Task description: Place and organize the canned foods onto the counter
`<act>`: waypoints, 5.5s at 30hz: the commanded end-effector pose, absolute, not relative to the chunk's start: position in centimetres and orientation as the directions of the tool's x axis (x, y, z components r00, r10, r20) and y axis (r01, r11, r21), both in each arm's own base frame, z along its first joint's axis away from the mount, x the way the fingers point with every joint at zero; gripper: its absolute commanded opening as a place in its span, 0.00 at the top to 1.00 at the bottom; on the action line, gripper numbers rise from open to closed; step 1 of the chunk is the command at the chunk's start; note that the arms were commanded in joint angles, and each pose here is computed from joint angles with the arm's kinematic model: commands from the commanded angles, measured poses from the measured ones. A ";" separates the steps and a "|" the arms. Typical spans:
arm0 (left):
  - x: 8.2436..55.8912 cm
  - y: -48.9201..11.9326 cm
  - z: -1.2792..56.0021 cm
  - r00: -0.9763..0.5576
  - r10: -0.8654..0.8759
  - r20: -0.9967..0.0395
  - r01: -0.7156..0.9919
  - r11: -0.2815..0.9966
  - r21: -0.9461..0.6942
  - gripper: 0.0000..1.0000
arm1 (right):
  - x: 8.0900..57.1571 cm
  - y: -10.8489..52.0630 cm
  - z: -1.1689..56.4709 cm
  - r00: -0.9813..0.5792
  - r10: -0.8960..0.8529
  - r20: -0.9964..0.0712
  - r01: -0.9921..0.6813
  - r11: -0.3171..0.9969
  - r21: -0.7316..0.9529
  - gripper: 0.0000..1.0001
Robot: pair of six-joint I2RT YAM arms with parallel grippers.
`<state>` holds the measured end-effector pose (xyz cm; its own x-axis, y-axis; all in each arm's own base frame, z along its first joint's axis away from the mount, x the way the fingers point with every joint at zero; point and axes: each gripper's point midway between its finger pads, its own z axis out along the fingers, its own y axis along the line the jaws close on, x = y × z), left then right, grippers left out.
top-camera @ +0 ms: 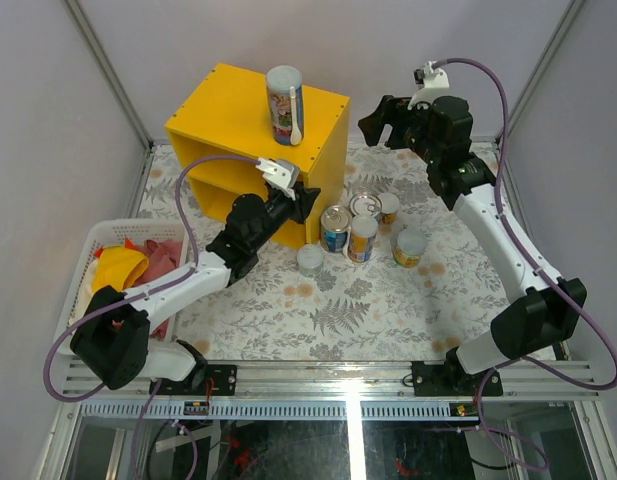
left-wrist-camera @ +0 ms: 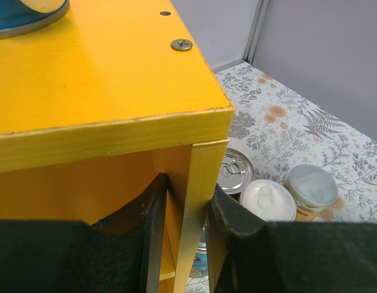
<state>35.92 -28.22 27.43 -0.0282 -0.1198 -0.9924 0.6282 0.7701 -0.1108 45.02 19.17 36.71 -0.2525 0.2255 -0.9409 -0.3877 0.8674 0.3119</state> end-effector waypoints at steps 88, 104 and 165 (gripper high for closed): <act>24.3 -36.1 30.4 -0.193 -0.199 -0.961 0.738 0.617 -0.275 0.00 | 47.5 34.4 43.6 -0.145 0.100 -0.984 -0.792 0.585 0.176 0.65; 25.9 -30.5 29.6 -0.157 -0.234 -0.959 0.549 0.787 -0.282 0.00 | 50.9 39.5 42.5 -0.113 0.173 -0.979 -0.817 0.544 0.190 0.57; 41.8 -22.9 43.9 -0.008 -0.245 -0.969 0.235 0.942 -0.240 0.18 | 37.1 23.8 54.2 0.147 0.350 -0.925 -0.571 0.793 0.209 0.21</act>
<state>40.50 -21.86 42.55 -0.0114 -0.2271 -0.9738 0.1771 0.9580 -0.2255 38.16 24.95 51.95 0.0773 0.3056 -0.9490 -0.5840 0.7854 0.2053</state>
